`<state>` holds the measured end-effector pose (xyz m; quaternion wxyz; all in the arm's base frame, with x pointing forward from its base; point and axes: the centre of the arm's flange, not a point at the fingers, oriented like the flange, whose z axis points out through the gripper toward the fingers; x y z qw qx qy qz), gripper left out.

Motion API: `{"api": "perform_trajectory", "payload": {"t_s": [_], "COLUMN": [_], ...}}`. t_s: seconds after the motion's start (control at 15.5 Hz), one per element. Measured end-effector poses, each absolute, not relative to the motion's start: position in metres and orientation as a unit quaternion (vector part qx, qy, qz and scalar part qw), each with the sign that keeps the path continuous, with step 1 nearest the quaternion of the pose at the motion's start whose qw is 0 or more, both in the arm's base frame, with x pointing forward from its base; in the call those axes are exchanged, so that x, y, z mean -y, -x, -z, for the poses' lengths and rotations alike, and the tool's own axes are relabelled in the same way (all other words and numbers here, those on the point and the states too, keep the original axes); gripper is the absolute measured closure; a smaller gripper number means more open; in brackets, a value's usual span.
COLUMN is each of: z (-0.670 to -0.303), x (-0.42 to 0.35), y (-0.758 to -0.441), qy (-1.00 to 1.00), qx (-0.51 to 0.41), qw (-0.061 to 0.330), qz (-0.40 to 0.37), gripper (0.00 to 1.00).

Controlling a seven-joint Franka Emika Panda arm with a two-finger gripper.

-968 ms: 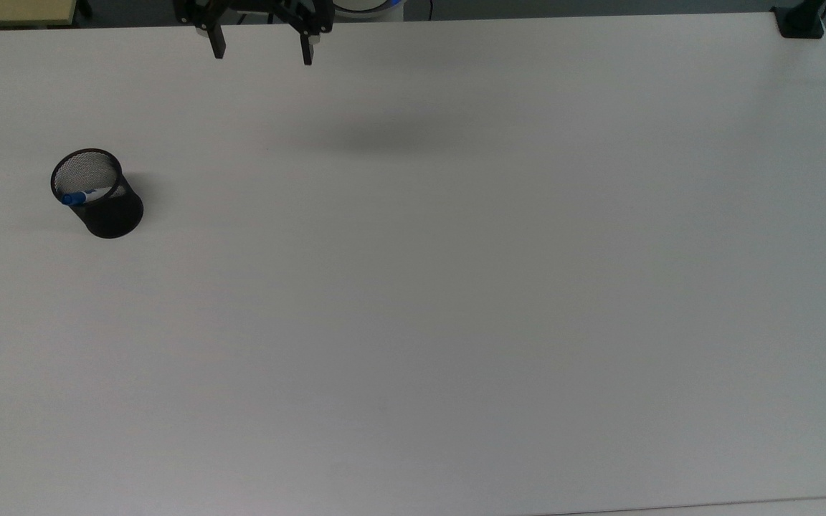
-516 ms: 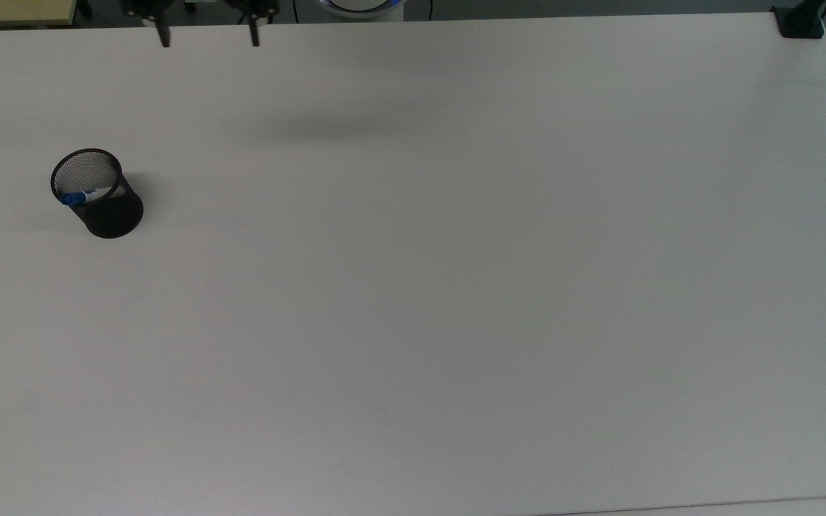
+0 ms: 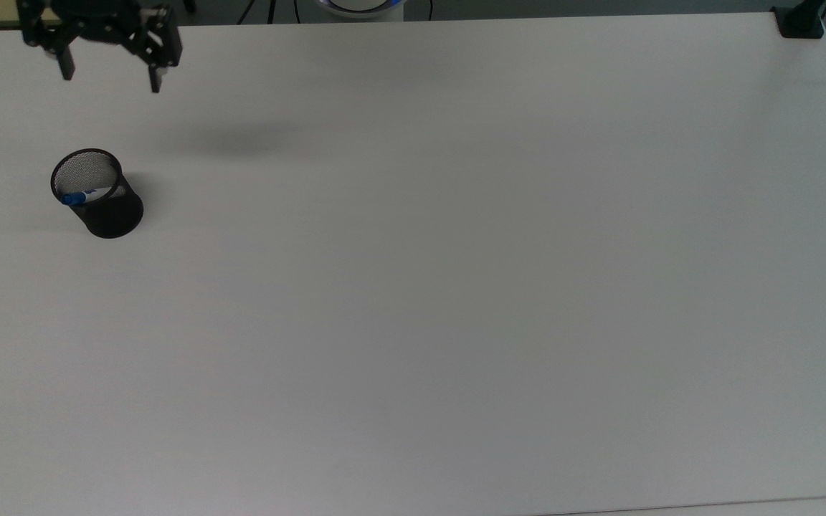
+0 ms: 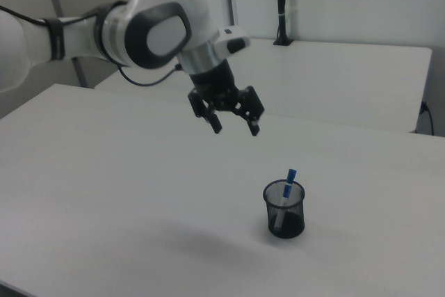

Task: Remove the marker
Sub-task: 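Move the open gripper over the black mesh cup and lower onto the marker, then close the gripper on the blue-capped marker inside the cup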

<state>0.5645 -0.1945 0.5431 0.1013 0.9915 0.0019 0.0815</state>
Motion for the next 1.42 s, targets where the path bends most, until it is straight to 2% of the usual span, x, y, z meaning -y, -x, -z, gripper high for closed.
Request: {"api": "perform_trajectory", "payload": {"t_s": [0.71,0.9,1.1,1.16,1.23,1.42], "z": [-0.422,-0.406,-0.403,-0.402,-0.4,-0.396], "x": [0.248,0.255,0.259,0.26,0.261,0.263], "y": [-0.609,-0.61,-0.608,-0.607,-0.607,-0.607], "qy": [-0.972,-0.973,-0.973,-0.973,-0.973,-0.972], "qx": [0.024,0.029,0.033,0.034,0.034,0.036], "qw": [0.142,0.143,0.143,0.143,0.143,0.144], "qz": [-0.184,-0.18,-0.177,-0.176,-0.176,-0.18], "gripper": [0.02,0.05,0.28,0.28,0.35,0.67]}}
